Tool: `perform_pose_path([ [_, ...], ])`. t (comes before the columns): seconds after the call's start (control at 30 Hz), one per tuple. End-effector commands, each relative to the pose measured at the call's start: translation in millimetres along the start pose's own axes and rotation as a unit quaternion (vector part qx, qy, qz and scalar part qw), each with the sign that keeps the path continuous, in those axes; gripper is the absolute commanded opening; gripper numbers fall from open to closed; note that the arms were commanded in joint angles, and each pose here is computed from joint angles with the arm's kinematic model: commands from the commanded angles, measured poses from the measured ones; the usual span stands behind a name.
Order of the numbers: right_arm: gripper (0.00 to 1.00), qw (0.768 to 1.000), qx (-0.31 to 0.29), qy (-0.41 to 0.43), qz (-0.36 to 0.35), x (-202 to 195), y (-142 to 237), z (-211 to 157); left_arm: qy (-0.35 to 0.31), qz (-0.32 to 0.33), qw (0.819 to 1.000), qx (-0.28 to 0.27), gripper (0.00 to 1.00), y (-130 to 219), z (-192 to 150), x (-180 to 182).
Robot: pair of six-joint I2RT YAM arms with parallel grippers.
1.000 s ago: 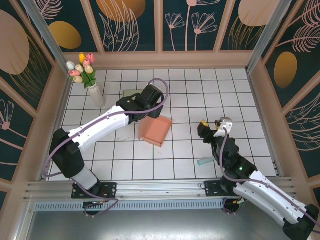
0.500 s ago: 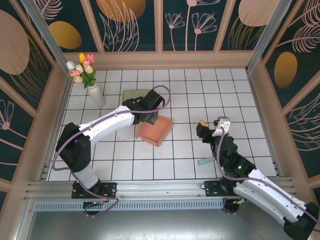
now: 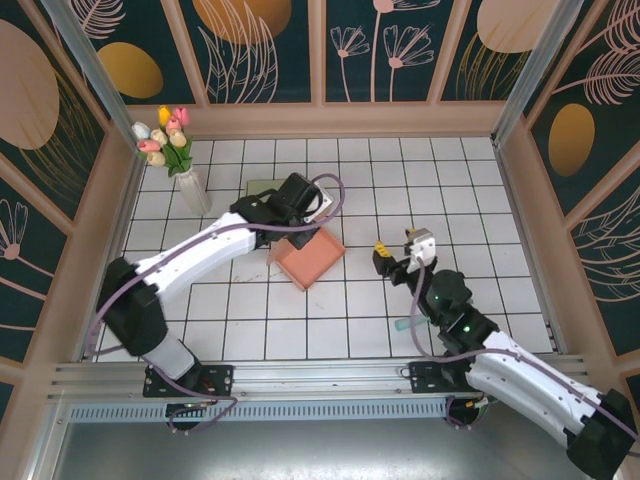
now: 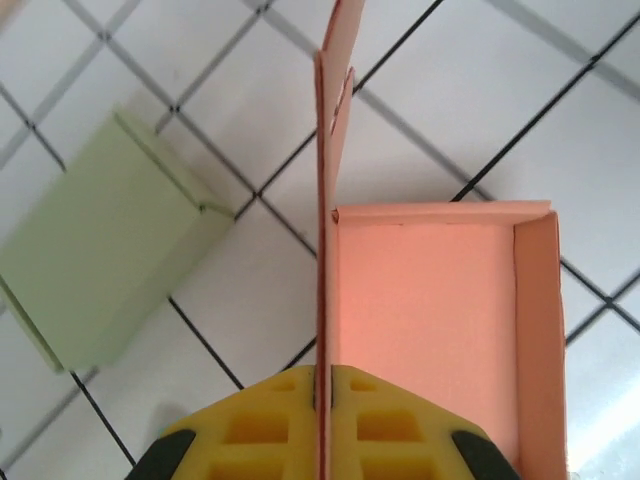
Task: Fold the paper box
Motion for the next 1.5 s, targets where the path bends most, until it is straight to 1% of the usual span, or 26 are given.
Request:
perform_pose_path([
  [0.0,0.75,0.990,-0.047,0.116,0.063,18.7,-16.1,37.7,-0.155,-0.027,0.981,-0.113,0.00,46.2,23.0,-12.6],
  [0.1,0.74,0.984,-0.012,0.156,0.091,18.0,-35.0,43.4,-0.240,-0.040,0.954,-0.174,0.00,68.9,18.4,-27.0],
  [0.2,0.72,0.971,-0.001,0.204,0.127,24.4,-43.8,46.5,-0.292,-0.025,0.932,-0.215,0.00,85.0,15.5,-30.9],
  [0.23,0.72,0.968,0.002,0.217,0.124,16.7,-46.5,48.3,-0.303,-0.022,0.927,-0.220,0.00,87.5,14.7,-31.9],
  [0.27,0.71,0.963,0.003,0.231,0.135,17.3,-47.6,48.9,-0.315,-0.024,0.922,-0.223,0.00,89.6,13.3,-33.7],
  [0.37,0.63,0.946,0.007,0.272,0.173,25.5,-49.8,50.2,-0.346,-0.035,0.912,-0.218,0.00,88.7,8.1,-38.7],
  [0.4,0.62,0.940,0.012,0.282,0.190,30.2,-50.1,48.9,-0.354,-0.037,0.909,-0.217,0.00,88.2,7.4,-40.2],
  [0.57,0.62,0.917,0.036,0.305,0.253,46.6,-50.2,40.0,-0.368,-0.039,0.899,-0.235,0.00,89.9,10.2,-44.1],
  [0.67,0.62,0.908,0.028,0.306,0.283,57.2,-46.0,37.5,-0.369,-0.046,0.894,-0.248,0.00,92.2,10.7,-48.7],
  [0.77,0.62,0.896,0.022,0.310,0.316,70.8,-41.1,32.1,-0.367,-0.050,0.893,-0.254,0.00,93.5,10.6,-50.2],
  [1.0,0.60,0.872,0.032,0.316,0.372,100.9,-35.3,11.3,-0.364,-0.048,0.890,-0.272,0.00,103.2,13.7,-51.0],
  [1.1,0.56,0.864,0.034,0.316,0.391,111.8,-34.1,4.4,-0.362,-0.047,0.888,-0.281,0.00,106.3,15.6,-51.1],
  [1.2,0.51,0.857,0.030,0.315,0.407,123.0,-33.7,3.6,-0.363,-0.059,0.884,-0.288,0.00,108.3,15.8,-56.3],
  [1.33,0.37,0.850,0.032,0.316,0.420,133.5,-35.2,4.7,-0.371,-0.077,0.878,-0.292,0.00,107.5,12.6,-64.2],
  [1.4,0.32,0.846,0.039,0.320,0.424,135.6,-36.3,4.0,-0.378,-0.080,0.874,-0.293,0.00,107.3,10.9,-67.5],
  [1.47,0.25,0.844,0.046,0.325,0.425,135.3,-36.5,2.2,-0.382,-0.079,0.874,-0.290,0.00,106.3,9.4,-68.7],
])
Point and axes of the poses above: each hand's point on the last joint's axis, 136 mm out from that joint toward the fingers, its own y axis back along the fingers, its own x axis along the line the jaws close on, z = x × y, the point moved 1 cm from there along y, back along the fingers, and after that the axes turned 7 degrees about -y, right-handed, at the moved point
